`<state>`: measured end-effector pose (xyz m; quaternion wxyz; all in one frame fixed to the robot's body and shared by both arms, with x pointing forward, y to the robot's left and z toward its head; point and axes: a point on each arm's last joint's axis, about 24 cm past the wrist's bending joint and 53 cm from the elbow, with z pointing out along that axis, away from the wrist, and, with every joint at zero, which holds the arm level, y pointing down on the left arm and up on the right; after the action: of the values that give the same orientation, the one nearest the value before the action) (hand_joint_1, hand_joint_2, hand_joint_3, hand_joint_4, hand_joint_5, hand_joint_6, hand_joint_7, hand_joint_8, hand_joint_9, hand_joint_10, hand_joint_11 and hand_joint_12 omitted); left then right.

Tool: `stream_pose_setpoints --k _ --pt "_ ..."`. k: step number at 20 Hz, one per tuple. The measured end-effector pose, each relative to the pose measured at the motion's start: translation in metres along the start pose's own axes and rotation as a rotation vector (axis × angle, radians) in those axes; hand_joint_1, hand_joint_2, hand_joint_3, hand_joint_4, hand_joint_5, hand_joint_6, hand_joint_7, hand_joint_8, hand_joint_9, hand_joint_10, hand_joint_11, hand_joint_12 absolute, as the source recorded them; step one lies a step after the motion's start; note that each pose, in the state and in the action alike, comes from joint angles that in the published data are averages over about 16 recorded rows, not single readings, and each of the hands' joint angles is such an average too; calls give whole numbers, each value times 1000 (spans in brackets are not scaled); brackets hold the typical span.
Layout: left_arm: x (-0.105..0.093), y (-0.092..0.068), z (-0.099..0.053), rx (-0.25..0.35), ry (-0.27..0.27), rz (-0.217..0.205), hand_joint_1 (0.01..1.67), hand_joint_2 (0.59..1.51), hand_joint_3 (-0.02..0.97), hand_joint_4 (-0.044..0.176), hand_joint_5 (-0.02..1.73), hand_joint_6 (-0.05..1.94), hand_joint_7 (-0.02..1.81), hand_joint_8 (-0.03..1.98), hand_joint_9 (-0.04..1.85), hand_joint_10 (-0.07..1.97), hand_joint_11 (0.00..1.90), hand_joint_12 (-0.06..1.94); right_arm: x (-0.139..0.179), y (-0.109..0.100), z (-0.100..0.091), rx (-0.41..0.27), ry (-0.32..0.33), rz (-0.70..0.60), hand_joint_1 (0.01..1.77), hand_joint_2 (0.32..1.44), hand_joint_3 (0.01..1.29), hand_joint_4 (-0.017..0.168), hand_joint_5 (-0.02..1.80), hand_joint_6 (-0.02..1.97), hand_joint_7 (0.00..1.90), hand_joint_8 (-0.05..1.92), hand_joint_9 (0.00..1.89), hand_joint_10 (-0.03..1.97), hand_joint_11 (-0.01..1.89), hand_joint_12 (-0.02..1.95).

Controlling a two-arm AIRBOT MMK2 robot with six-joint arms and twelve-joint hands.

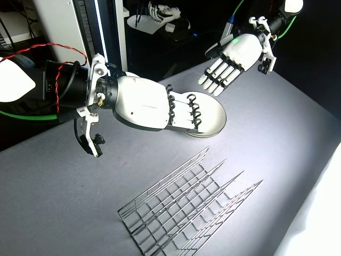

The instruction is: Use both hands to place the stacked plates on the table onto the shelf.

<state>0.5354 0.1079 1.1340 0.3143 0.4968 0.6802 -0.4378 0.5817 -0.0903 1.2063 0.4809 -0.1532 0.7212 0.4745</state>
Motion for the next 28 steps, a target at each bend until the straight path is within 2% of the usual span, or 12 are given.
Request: stream_pose_setpoints --k 11,18,28 --pt "24 28 12 -26 76 29 14 1124 32 2 19 10 18 8 16 13 14 10 0 0 0 -1 1 -1 88 1352 15 -3 20 19 11 2 22 -10 21 -3" --pt "41 37 14 -28 116 47 15 1139 31 0 8 4 17 8 18 13 14 10 2 0 0 -2 6 -5 91 1366 15 -3 20 20 11 1 22 -10 22 -3" --pt "47 48 18 -33 131 67 15 1145 27 1 -9 -3 9 3 20 12 14 6 5 2 -1 -12 14 -18 289 1327 15 -3 20 20 11 2 22 -9 22 -4"
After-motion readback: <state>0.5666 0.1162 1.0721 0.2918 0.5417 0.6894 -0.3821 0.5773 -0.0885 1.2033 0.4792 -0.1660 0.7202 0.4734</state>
